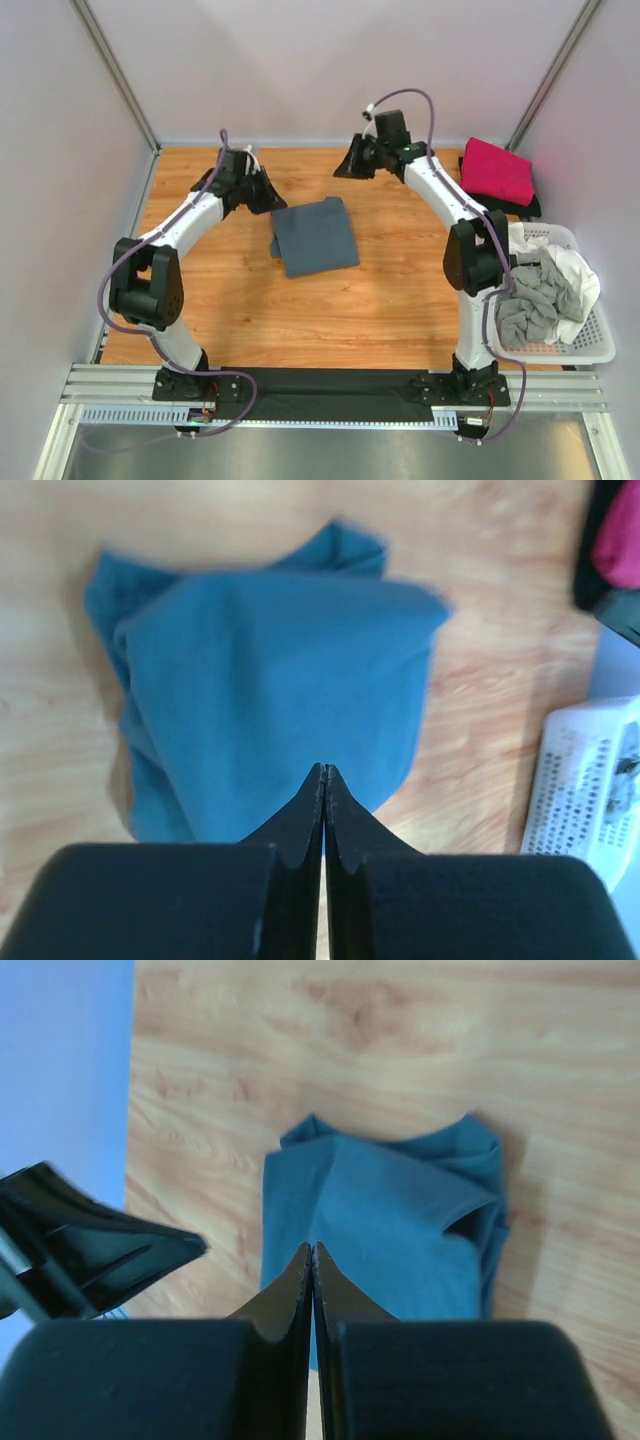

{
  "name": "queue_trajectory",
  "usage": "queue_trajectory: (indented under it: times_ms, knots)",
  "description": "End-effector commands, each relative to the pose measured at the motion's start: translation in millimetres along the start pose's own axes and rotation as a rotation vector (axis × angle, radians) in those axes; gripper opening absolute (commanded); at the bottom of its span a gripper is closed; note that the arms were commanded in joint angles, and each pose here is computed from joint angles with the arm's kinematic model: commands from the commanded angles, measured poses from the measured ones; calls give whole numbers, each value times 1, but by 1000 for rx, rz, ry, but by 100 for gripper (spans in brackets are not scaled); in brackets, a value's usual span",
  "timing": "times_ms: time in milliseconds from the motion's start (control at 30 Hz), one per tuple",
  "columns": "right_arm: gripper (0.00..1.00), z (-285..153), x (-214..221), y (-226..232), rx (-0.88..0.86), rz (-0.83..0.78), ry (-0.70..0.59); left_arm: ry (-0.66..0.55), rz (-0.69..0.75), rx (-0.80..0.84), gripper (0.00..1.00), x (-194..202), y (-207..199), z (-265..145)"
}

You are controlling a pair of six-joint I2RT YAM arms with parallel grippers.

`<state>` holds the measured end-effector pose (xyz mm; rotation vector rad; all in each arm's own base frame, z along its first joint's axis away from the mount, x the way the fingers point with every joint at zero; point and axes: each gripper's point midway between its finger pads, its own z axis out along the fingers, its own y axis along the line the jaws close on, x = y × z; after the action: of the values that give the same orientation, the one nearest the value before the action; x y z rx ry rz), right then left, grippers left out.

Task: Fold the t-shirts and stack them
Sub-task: Fold the tshirt

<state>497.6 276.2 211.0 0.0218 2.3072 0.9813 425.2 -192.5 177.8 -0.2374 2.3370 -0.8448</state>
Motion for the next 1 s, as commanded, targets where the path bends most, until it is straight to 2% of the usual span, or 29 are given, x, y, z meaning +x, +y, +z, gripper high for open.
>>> queue_trajectory:
  times_ms: [0,133,267,533,700,767,867,900,967]
  knots:
    - [0,28,49,-12,3,-8,132,87,-88,3,0,35,9,21]
    - [0,48,68,-33,52,18,182,150,-139,-16,0,59,21,33]
    - [0,71,82,-63,113,24,215,214,-176,-109,0,86,51,45]
    - [0,101,82,-89,168,44,194,302,-181,-218,0,114,89,65]
    - [0,102,80,-88,164,49,193,314,-132,-190,0,109,81,59]
    - [0,96,75,-81,156,45,181,282,-106,-162,0,98,67,46]
    - [0,83,63,-64,126,30,161,246,-62,-132,9,84,47,21]
    - [1,79,60,-58,117,26,159,247,-53,-133,21,84,45,13]
    - [0,64,46,-40,93,8,129,200,-29,-125,30,75,35,-6]
